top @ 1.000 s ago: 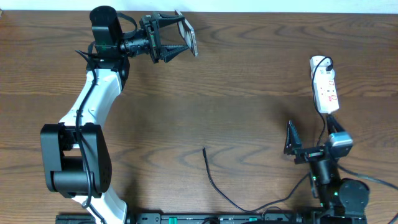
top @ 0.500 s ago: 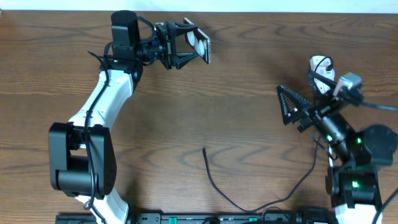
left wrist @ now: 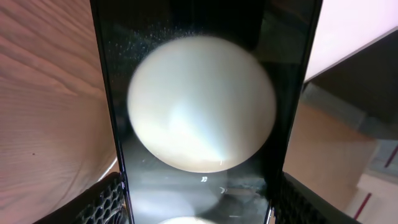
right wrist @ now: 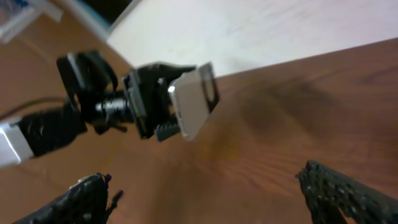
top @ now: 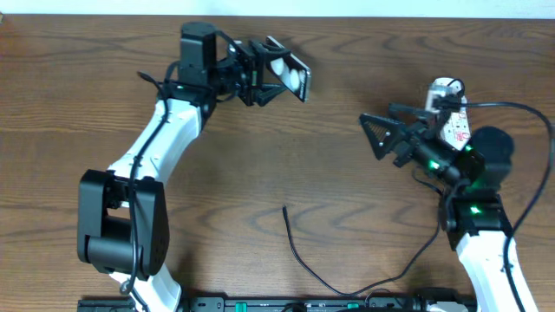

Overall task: Plug charger to phone and switch on socket
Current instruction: 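Swing the right gripper toward the phone held by the left gripper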

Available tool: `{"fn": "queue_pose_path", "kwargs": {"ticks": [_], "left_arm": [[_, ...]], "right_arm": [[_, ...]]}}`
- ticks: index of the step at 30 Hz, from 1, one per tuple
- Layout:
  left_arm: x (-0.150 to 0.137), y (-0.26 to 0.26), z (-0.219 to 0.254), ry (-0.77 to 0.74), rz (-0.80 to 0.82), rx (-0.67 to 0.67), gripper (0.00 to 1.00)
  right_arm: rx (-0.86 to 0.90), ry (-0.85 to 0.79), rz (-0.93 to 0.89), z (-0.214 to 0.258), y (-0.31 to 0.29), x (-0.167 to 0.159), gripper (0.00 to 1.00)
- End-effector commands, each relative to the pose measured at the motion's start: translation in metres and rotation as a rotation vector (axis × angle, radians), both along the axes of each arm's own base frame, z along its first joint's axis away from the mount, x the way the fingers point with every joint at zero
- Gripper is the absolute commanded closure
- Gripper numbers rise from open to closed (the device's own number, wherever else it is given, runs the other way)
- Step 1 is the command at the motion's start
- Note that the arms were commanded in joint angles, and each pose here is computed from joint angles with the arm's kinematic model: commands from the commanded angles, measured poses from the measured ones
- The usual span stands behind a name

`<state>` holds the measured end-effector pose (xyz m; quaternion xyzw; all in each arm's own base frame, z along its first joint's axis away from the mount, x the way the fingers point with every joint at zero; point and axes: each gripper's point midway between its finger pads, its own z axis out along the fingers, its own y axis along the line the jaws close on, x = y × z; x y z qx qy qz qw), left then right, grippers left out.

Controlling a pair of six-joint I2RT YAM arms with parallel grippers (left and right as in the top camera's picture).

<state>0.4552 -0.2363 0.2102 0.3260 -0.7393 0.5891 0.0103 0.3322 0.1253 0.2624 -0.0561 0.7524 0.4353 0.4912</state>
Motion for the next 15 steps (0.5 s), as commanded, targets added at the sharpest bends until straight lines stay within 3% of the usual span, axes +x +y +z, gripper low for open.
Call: {"fn": "queue_pose_path", "kwargs": {"ticks": [1,15], "left_arm": [[-0.007,-0.012,0.018,-0.095,-0.025,0.021,0.92],[-0.038,-0.061,0.017,-0.125,-0.151,0.031,0.93]], "right_arm": [[-0.054,-0.045,0.094,-0.006,0.023,-0.005,0.06],[-0.142,-0.101,0.198,-0.023,0.051,-0.01,0.02]]}}
